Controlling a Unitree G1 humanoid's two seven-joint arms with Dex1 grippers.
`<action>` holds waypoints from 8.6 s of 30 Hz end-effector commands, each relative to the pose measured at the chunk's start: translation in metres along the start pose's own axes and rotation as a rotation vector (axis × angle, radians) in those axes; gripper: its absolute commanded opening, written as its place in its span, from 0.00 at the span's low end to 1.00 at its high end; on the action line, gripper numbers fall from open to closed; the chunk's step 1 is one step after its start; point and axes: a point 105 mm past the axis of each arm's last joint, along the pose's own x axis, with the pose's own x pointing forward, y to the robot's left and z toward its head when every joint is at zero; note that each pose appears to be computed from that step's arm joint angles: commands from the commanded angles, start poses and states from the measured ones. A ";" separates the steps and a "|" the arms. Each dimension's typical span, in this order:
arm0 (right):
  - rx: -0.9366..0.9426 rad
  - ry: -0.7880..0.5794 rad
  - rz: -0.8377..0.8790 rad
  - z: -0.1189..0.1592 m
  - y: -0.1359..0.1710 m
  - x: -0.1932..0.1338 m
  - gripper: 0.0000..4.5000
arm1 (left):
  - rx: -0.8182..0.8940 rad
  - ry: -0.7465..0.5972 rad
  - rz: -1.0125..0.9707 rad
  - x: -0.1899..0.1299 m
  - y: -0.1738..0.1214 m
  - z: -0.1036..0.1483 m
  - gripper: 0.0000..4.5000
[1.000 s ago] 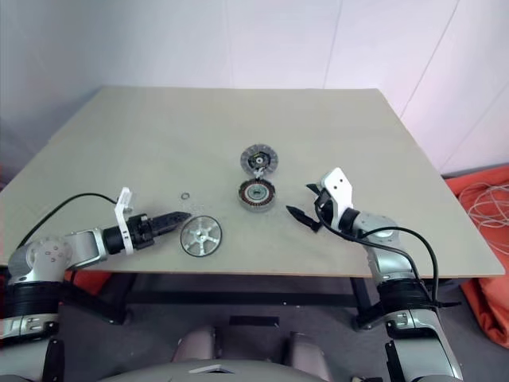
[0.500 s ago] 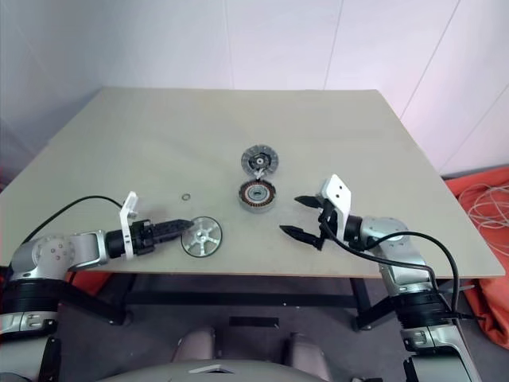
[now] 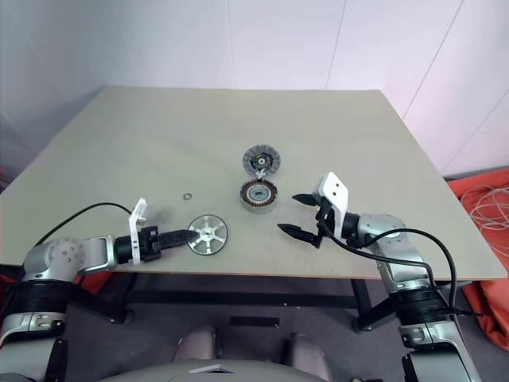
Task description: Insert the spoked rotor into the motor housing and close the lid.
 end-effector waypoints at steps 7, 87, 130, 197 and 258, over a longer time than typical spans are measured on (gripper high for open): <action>-0.055 -0.028 -0.015 0.012 -0.004 0.003 1.00 | -0.009 -0.285 -0.062 -0.022 -0.011 0.045 0.10; -0.356 0.417 0.266 0.040 -0.004 0.049 1.00 | 1.043 -0.224 0.416 -0.083 -0.035 0.083 0.98; -0.968 0.633 0.654 0.062 0.023 0.105 0.00 | 1.242 -0.217 0.180 -0.068 -0.049 0.076 1.00; -0.098 0.118 0.070 0.062 -0.010 -0.015 1.00 | 0.797 -0.448 0.620 0.034 0.017 0.095 1.00; -0.092 0.155 0.027 0.044 -0.022 -0.022 1.00 | 1.109 -0.077 0.039 -0.003 -0.070 0.072 0.17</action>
